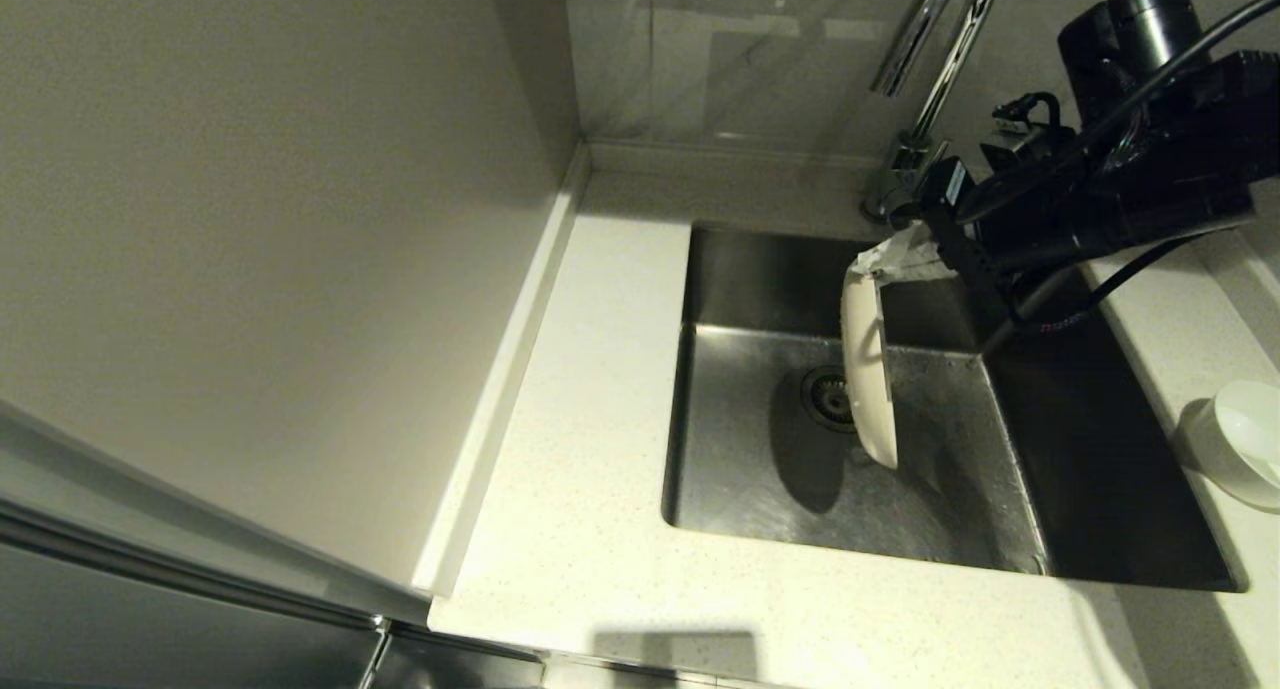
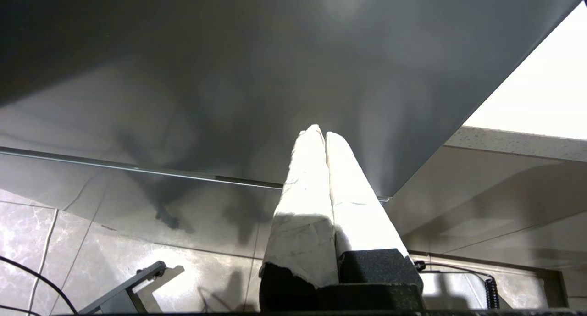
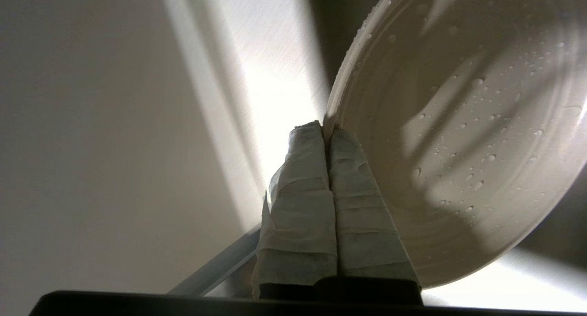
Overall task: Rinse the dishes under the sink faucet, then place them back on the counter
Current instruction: Put a plate back to the table from the sink
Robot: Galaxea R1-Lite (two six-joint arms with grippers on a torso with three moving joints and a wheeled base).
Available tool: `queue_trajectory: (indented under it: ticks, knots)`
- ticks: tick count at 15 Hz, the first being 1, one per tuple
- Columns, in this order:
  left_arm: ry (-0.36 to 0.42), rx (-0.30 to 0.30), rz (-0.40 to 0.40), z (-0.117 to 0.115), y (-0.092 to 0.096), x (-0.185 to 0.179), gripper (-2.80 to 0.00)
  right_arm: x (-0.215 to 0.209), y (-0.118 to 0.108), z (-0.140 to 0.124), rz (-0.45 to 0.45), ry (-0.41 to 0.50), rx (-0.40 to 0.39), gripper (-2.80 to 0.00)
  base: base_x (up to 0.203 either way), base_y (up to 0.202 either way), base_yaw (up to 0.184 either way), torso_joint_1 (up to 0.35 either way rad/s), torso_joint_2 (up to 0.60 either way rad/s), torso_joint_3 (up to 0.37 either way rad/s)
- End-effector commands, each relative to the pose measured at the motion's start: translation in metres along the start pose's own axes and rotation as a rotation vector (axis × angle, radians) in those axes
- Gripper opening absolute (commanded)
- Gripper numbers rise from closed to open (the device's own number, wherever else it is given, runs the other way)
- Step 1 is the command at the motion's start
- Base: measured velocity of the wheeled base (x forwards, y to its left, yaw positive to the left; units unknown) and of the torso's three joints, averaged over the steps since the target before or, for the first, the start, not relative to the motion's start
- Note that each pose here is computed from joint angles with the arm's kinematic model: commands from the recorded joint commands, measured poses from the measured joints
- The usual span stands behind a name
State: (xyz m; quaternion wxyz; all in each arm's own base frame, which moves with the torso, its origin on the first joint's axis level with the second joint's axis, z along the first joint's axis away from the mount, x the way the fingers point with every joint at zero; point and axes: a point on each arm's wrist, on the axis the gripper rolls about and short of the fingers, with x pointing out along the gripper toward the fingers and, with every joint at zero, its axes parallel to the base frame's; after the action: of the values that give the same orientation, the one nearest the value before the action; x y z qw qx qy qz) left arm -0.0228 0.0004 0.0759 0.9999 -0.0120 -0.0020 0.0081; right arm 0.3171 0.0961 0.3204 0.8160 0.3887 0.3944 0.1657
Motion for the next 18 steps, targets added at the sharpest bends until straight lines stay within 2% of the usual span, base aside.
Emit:
queue_trajectory:
  ticks: [1, 3, 5, 6, 7, 9, 13, 15, 18]
  knots:
    - [-0.004, -0.001, 0.001, 0.0, 0.0, 0.0, -2.8, -0.011, 0.003, 0.0, 0.102, 0.176, 0.181, -2.8, 0.0, 0.0, 0.0, 0.0, 0.0, 0.0]
    - [-0.004, -0.001, 0.001, 0.0, 0.0, 0.0, -2.8, -0.013, -0.001, 0.002, 0.164, 0.302, 0.316, -2.8, 0.0, 0.0, 0.0, 0.0, 0.0, 0.0]
    - [-0.004, -0.001, 0.001, 0.0, 0.0, 0.0, -2.8, 0.004, -0.016, -0.003, 0.11, 0.358, 0.379, -2.8, 0.0, 0.0, 0.0, 0.0, 0.0, 0.0]
    - [-0.004, -0.001, 0.001, 0.0, 0.0, 0.0, -2.8, 0.015, -0.026, -0.009, 0.075, 0.388, 0.384, -2.8, 0.0, 0.0, 0.0, 0.0, 0.0, 0.0]
    - [-0.004, -0.001, 0.001, 0.0, 0.0, 0.0, -2.8, 0.022, -0.033, -0.013, 0.057, 0.4, 0.321, -2.8, 0.0, 0.0, 0.0, 0.0, 0.0, 0.0]
    - [-0.004, -0.001, 0.001, 0.0, 0.0, 0.0, -2.8, 0.026, -0.037, -0.013, 0.002, 0.338, 0.223, -2.8, 0.0, 0.0, 0.0, 0.0, 0.0, 0.0]
    - [-0.004, -0.001, 0.001, 0.0, 0.0, 0.0, -2.8, -0.007, -0.01, -0.003, 0.065, 0.265, 0.122, -2.8, 0.0, 0.0, 0.0, 0.0, 0.0, 0.0]
    - [-0.004, -0.001, 0.001, 0.0, 0.0, 0.0, -2.8, -0.03, -0.004, -0.012, 0.035, 0.227, -0.012, -2.8, 0.0, 0.0, 0.0, 0.0, 0.0, 0.0]
    - [-0.004, -0.001, 0.001, 0.0, 0.0, 0.0, -2.8, -0.051, 0.004, -0.019, 0.008, 0.15, -0.158, -2.8, 0.0, 0.0, 0.0, 0.0, 0.0, 0.0]
